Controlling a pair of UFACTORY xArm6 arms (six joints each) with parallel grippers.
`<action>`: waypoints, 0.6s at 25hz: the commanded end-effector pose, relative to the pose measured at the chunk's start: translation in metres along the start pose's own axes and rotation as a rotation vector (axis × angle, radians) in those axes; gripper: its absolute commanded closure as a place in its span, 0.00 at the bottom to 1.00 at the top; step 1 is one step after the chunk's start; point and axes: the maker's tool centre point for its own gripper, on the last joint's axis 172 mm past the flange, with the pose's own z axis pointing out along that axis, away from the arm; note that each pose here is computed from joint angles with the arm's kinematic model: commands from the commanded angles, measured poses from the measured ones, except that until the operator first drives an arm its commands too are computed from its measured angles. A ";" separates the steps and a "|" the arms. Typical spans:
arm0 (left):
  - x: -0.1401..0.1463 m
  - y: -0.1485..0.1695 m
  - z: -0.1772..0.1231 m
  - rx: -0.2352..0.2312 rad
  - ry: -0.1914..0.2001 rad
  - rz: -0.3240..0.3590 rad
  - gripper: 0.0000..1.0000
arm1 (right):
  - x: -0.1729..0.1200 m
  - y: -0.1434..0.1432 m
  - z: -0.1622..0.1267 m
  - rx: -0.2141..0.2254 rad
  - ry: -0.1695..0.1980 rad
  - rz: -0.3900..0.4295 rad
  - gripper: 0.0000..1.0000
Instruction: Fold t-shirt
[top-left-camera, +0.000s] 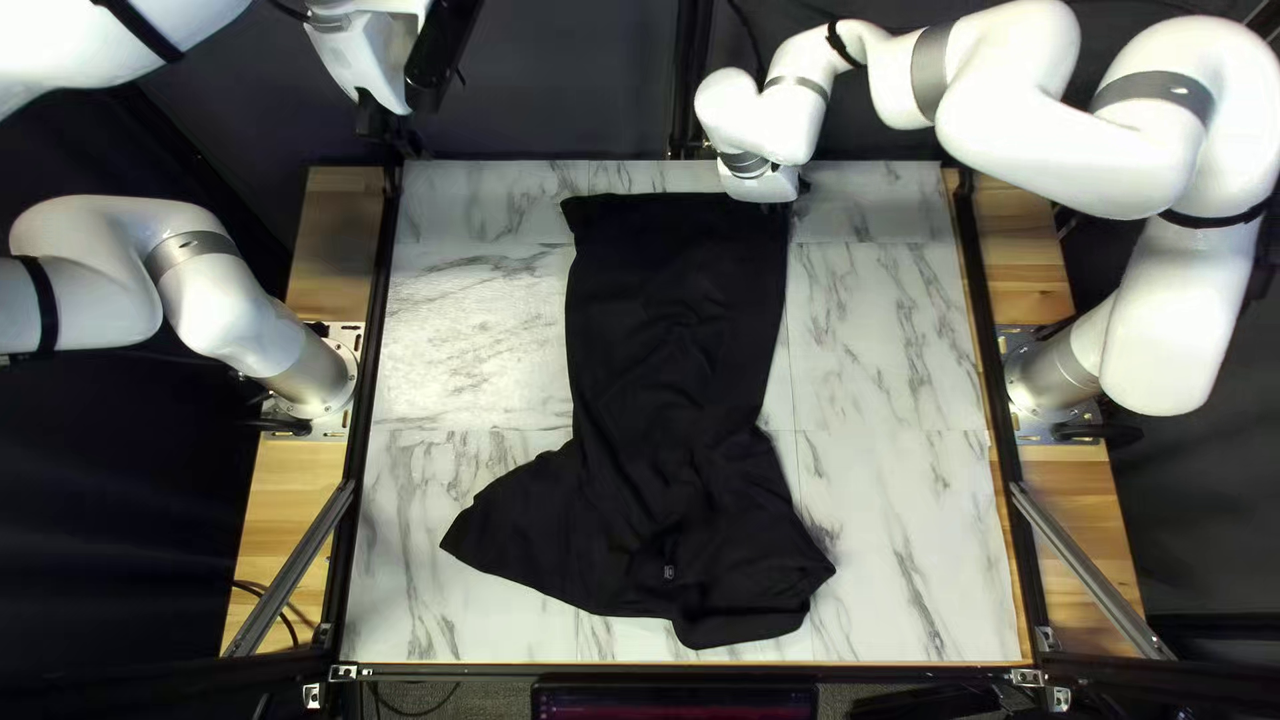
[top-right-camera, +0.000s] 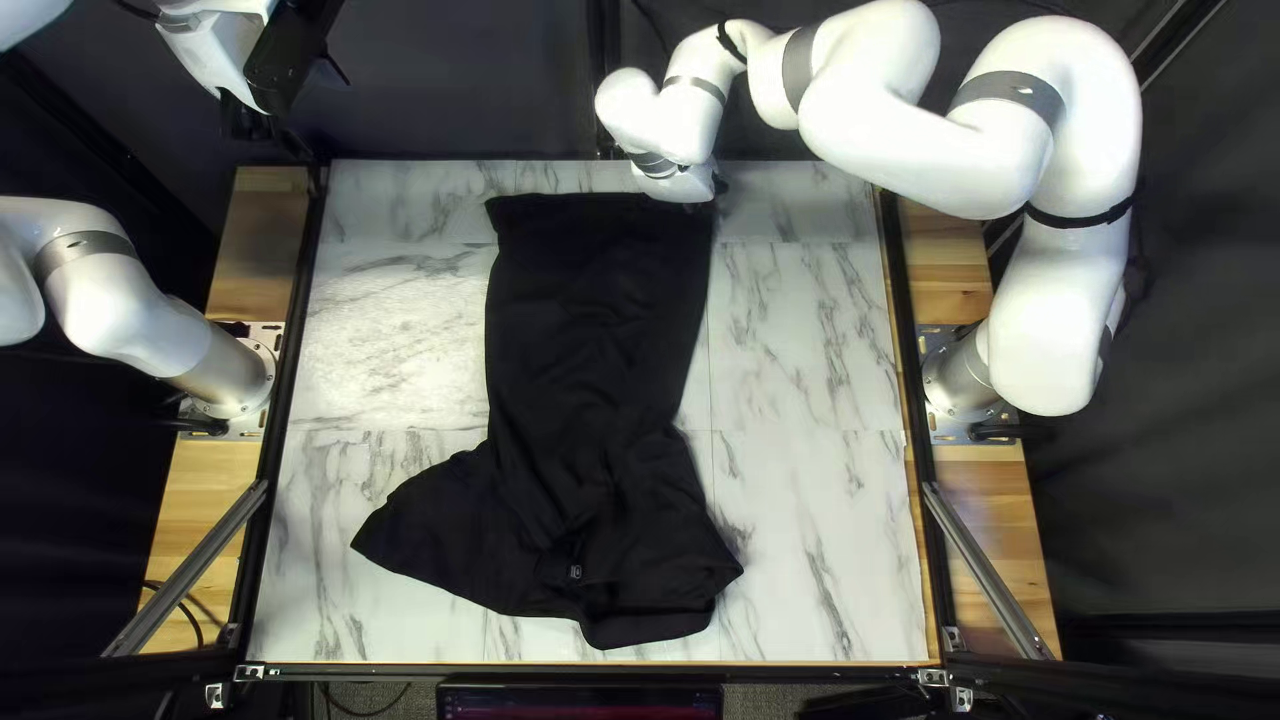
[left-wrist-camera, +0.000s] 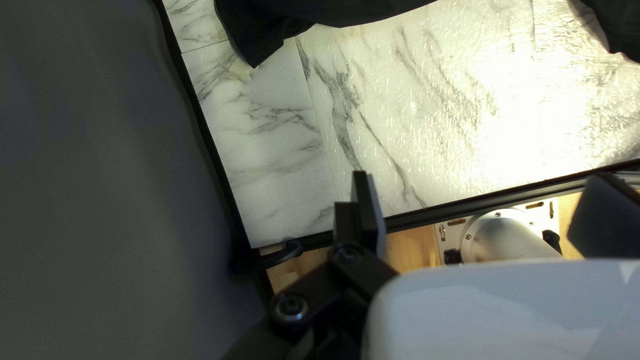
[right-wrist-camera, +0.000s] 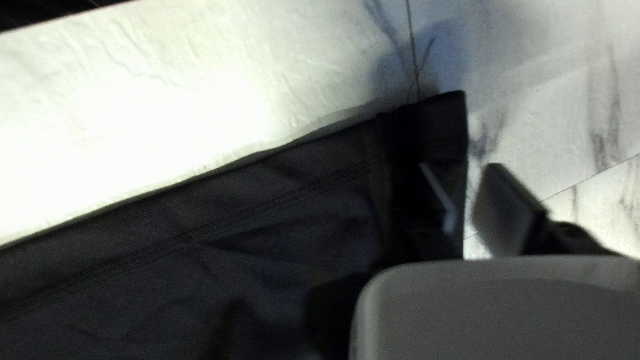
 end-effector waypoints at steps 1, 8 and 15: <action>0.000 0.000 0.000 0.000 0.000 0.000 0.00 | -0.001 0.002 -0.005 0.005 0.006 0.005 1.00; 0.000 0.000 0.000 0.000 0.000 0.000 0.00 | -0.004 -0.004 -0.012 0.021 0.012 0.002 0.00; 0.000 0.000 0.000 0.000 0.000 0.000 0.00 | 0.010 -0.007 -0.005 0.011 0.010 0.003 0.00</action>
